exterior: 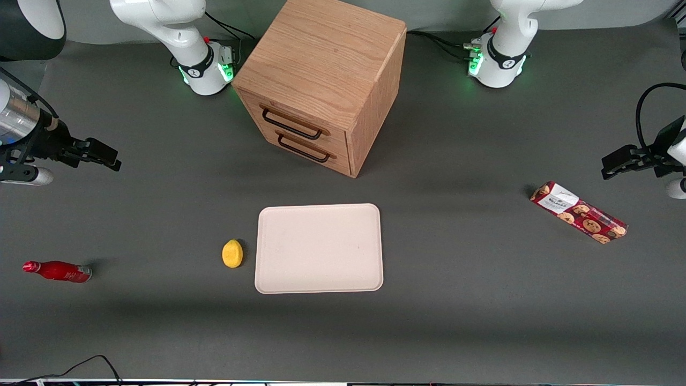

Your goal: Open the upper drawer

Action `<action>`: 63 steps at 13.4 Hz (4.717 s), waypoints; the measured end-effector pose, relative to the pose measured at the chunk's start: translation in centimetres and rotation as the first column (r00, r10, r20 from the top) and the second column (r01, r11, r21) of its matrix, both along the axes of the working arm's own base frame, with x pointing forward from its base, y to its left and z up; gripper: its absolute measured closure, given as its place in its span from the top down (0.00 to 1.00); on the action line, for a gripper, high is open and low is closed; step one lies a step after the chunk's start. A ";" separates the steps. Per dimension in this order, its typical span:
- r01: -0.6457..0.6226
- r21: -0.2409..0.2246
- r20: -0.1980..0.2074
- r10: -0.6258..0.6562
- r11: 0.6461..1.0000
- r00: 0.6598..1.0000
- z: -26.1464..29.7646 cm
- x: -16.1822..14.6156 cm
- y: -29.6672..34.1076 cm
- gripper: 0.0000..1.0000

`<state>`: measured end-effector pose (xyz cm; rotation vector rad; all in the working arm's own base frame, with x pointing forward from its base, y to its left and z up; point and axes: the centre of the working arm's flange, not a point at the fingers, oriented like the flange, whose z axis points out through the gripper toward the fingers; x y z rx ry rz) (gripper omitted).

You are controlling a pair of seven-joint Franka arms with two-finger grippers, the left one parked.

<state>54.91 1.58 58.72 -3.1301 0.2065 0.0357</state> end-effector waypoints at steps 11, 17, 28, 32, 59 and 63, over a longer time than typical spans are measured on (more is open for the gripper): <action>-0.004 0.001 -0.017 0.004 1.000 1.000 -0.3 -0.1 0.2 1.00; -0.003 0.001 -0.019 0.003 1.000 1.000 -0.3 -0.1 0.2 1.00; -0.338 0.088 -0.142 0.347 0.937 0.927 -0.5 -5.6 19.0 1.00; -0.460 0.112 -0.142 0.472 0.881 0.870 -0.3 -9.0 25.7 1.00; -0.832 0.196 -0.136 0.855 0.519 0.501 -11.6 -6.4 33.1 1.00; -0.839 0.214 -0.164 0.865 0.501 0.475 -14.2 -7.2 34.2 1.00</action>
